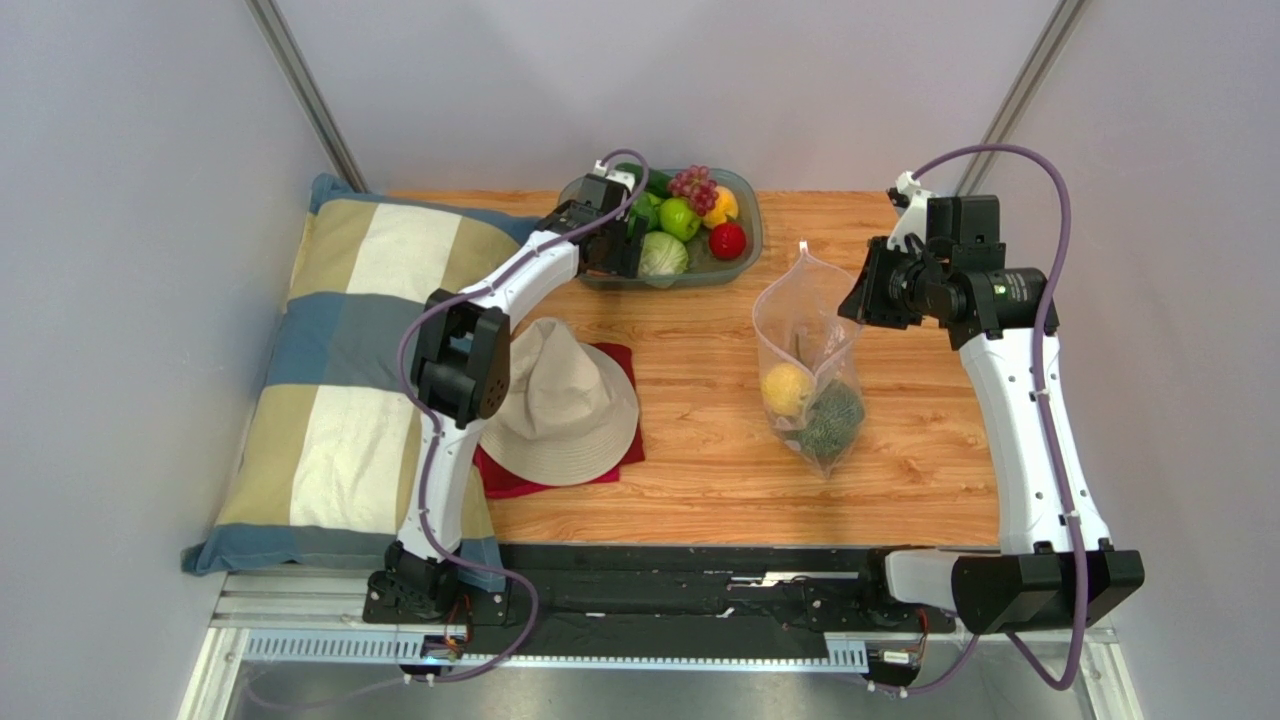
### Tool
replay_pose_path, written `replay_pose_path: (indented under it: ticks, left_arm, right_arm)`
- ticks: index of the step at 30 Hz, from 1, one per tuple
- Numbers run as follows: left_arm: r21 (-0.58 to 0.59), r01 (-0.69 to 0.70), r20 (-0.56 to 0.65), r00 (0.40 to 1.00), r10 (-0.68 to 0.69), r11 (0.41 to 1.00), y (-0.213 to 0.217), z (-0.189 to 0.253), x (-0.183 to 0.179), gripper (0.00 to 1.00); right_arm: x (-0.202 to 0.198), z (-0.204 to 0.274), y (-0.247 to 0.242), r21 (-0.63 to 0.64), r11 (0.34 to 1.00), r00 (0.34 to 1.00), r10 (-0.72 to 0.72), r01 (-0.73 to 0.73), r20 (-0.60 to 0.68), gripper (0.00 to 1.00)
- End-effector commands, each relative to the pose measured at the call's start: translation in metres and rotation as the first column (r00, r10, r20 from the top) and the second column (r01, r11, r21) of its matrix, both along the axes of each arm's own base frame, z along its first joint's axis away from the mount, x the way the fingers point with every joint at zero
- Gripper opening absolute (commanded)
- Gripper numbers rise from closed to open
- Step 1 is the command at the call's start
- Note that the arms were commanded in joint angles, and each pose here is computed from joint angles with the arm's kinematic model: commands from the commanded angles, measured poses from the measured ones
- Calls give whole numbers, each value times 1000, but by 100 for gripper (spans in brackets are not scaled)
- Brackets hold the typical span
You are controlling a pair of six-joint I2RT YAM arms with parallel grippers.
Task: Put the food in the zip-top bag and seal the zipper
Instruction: Pick up the fake fruit from the bin.
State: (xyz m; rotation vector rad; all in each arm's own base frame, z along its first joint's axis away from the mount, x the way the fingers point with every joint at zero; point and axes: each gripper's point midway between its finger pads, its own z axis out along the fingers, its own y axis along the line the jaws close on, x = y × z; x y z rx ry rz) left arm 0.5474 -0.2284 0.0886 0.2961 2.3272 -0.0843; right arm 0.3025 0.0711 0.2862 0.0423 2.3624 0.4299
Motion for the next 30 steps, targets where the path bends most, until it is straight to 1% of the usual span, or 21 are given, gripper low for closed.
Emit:
replay_pose_path:
  ticks: [1,2,3,5,6,8,9,10,11,13,14,15,17,19,23,25,26,27,28,29,30]
  left_arm:
    - [-84,24,167,986,-10,996,-2,85,3,54]
    - [-94,34,184,983,-17,995,-3,94,-1,48]
    - [-126,58,231,972,-27,990,-4,126,-8,46]
    - [-152,90,261,964,-48,984,-7,148,-19,41]
    - [-172,111,301,952,-55,979,-8,174,-27,41]
    - [-209,187,328,938,-111,960,-24,197,-43,41]
    - [-241,235,363,922,-137,942,-31,223,-56,41]
    - [-289,311,374,907,-192,906,-46,237,-70,41]
    - [-315,361,403,888,-220,878,-57,255,-81,41]
    - [-357,489,448,837,-313,796,-90,288,-118,41]
    - [-366,534,473,812,-342,762,-103,301,-131,42]
    - [-374,612,498,766,-406,697,-122,315,-157,42]
    - [-381,668,521,726,-448,639,-141,329,-181,43]
    - [-377,735,528,670,-521,564,-165,331,-212,45]
    - [-345,806,530,590,-609,481,-199,317,-246,46]
    - [-340,817,526,576,-626,466,-211,311,-252,47]
    - [-346,819,505,573,-646,457,-223,299,-256,48]
    - [-345,814,493,581,-647,468,-228,294,-254,48]
    - [-338,821,499,571,-651,461,-234,297,-256,50]
    - [-343,816,464,578,-671,465,-244,279,-254,53]
    - [-336,803,455,596,-662,492,-248,273,-249,56]
  right_arm:
    - [6,12,1,12,1000,999,3,-3,39,0]
    - [6,12,1,14,1000,999,5,-5,39,0]
    - [6,11,2,17,1000,999,7,-8,35,0]
    - [8,11,3,22,1000,999,10,-11,38,0]
    - [8,10,3,21,1000,999,10,-10,35,0]
    - [10,10,3,23,1000,1000,6,-7,31,0]
    - [10,11,3,29,1000,999,5,-6,32,0]
    - [10,11,4,33,999,1000,1,-2,30,0]
    - [11,12,3,36,999,1000,-3,2,29,0]
    - [10,13,3,42,999,1000,-5,4,31,0]
    - [10,13,3,44,999,1000,-9,8,30,0]
    - [11,13,2,44,999,1000,-14,13,28,0]
    - [10,12,0,48,999,999,-25,24,21,0]
    - [9,13,-2,45,998,999,-38,37,19,0]
    - [10,23,-3,44,998,998,-42,40,54,0]
    - [9,28,-4,45,998,997,-44,41,66,0]
    - [9,31,-4,45,998,996,-41,38,73,0]
    - [8,30,-3,46,998,997,-39,36,67,0]
    - [6,29,-3,46,998,997,-38,35,64,0]
    - [6,30,-3,47,998,997,-36,33,67,0]
    - [5,30,-2,49,998,997,-34,31,63,0]
